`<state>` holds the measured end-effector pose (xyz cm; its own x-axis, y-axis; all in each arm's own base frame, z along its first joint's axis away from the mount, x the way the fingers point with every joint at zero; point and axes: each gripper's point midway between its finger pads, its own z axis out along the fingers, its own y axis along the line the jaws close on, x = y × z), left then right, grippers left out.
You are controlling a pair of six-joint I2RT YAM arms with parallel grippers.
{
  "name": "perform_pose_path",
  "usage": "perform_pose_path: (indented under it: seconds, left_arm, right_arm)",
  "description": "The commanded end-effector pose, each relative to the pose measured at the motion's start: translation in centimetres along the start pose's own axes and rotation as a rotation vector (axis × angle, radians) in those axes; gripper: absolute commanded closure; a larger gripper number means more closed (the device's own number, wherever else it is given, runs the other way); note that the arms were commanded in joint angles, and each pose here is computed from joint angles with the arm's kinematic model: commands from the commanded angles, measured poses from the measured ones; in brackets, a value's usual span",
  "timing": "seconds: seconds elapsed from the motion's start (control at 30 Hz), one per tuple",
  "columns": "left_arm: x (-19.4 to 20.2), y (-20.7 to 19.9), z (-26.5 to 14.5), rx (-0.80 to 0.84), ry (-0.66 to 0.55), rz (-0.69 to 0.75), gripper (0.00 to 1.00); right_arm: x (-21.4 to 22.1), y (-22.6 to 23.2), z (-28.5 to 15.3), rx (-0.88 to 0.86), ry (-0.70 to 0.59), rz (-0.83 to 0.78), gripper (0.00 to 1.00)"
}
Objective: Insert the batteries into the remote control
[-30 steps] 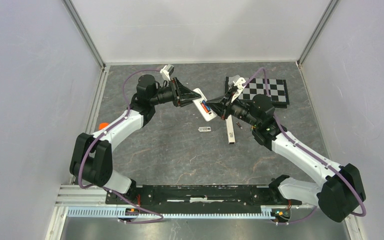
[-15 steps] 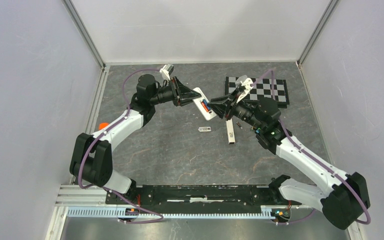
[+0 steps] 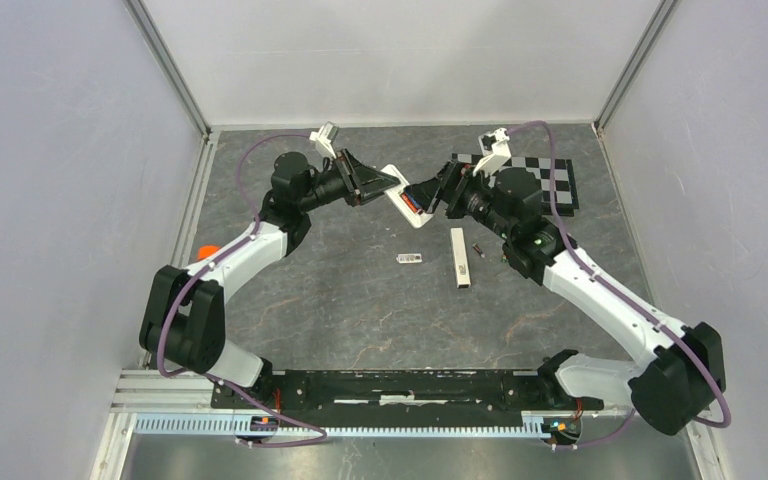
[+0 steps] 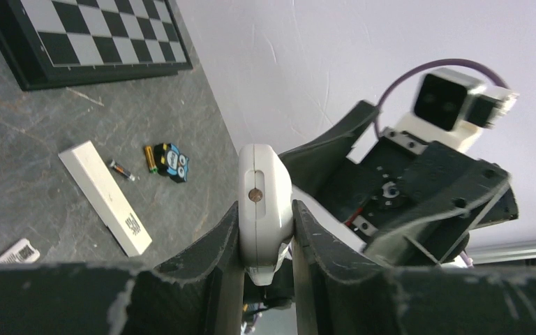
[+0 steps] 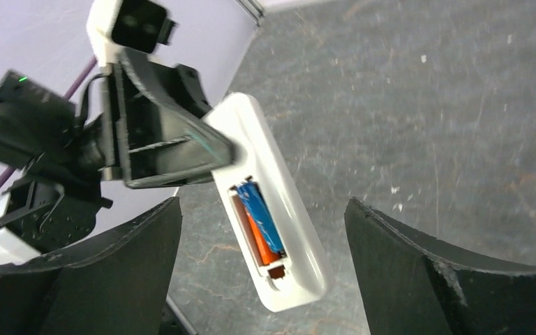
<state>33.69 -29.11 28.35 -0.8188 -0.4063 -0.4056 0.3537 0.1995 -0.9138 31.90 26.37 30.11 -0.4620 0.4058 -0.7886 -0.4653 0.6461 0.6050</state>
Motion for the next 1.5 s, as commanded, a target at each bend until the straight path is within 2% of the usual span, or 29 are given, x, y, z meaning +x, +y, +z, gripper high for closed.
perform_pose_path:
  seconds: [0.0,0.1,0.13,0.37,0.77,1.1,1.3,1.47]
  left_arm:
    - [-1.9,-2.6,-0.4,0.087,-0.115,0.121,0.98]
    - [-2.1,-2.3,-0.4,0.082,-0.133,0.12,0.98]
    - [-2.1,-2.2,-0.4,0.083,-0.135,0.12,0.98]
    - [-2.3,-2.6,-0.8,0.095,-0.162,0.138,0.98]
    - [-1.9,-3.4,-1.4,0.133,-0.169,0.173,0.98]
    - [-1.9,-4.0,-1.6,0.146,-0.174,0.176,0.98]
    - [-2.1,-4.7,-1.6,0.161,-0.174,0.128,0.98]
    - [-2.2,-5.4,-1.7,0.174,-0.173,0.097,0.98]
  right_arm:
    - [-0.9,0.5,0.7,0.028,-0.016,0.207,0.08]
    - [-0.6,0.8,1.0,-0.003,-0.034,0.306,0.06]
    - [-0.5,0.9,1.1,-0.015,-0.032,0.327,0.02]
    - [0.7,0.7,1.9,-0.001,0.017,0.443,0.02]
    - [2.1,-1.2,3.0,0.112,0.076,0.449,0.02]
    - [3.4,-1.3,3.2,0.089,0.098,0.509,0.02]
    - [4.0,-1.3,2.8,0.056,0.1,0.533,0.15]
    - [4.3,-1.6,2.4,0.038,0.101,0.542,0.3]
